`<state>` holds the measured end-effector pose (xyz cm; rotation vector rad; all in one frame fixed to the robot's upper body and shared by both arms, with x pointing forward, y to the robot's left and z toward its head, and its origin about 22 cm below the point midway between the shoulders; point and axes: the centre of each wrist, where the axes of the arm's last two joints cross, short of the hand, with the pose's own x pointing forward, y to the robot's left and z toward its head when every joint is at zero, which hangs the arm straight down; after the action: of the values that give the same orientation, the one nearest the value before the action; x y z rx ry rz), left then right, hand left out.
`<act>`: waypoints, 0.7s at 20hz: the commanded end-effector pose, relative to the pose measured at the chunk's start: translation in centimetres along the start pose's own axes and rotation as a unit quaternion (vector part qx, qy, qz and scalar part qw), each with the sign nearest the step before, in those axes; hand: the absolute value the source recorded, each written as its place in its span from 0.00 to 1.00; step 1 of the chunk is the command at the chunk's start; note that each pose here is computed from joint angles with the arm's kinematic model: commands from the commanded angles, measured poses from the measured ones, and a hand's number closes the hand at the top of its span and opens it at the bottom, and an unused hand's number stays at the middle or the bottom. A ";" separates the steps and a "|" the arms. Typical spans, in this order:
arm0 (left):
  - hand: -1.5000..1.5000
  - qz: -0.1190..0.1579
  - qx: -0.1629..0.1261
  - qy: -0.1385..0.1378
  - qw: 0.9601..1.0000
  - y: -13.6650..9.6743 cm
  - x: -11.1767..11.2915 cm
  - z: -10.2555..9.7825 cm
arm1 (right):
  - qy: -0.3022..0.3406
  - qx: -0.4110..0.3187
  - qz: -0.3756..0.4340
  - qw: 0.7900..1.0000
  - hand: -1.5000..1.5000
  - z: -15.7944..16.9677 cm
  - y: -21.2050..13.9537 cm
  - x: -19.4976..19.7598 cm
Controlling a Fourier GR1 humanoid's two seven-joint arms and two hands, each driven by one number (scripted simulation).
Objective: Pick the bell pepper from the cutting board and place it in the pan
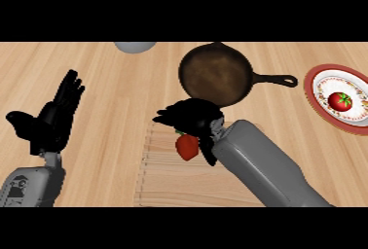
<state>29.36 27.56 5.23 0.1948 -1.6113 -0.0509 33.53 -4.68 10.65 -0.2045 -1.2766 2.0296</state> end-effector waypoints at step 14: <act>0.50 -0.006 -0.005 -0.001 1.000 -0.3 -0.6 1.1 | 0.038 0.051 0.046 0.997 0.00 -4.7 3.6 -1.0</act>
<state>29.71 27.61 4.81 0.2021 -1.6163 -0.0598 33.76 -2.88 6.70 -0.2627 -1.1824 2.1051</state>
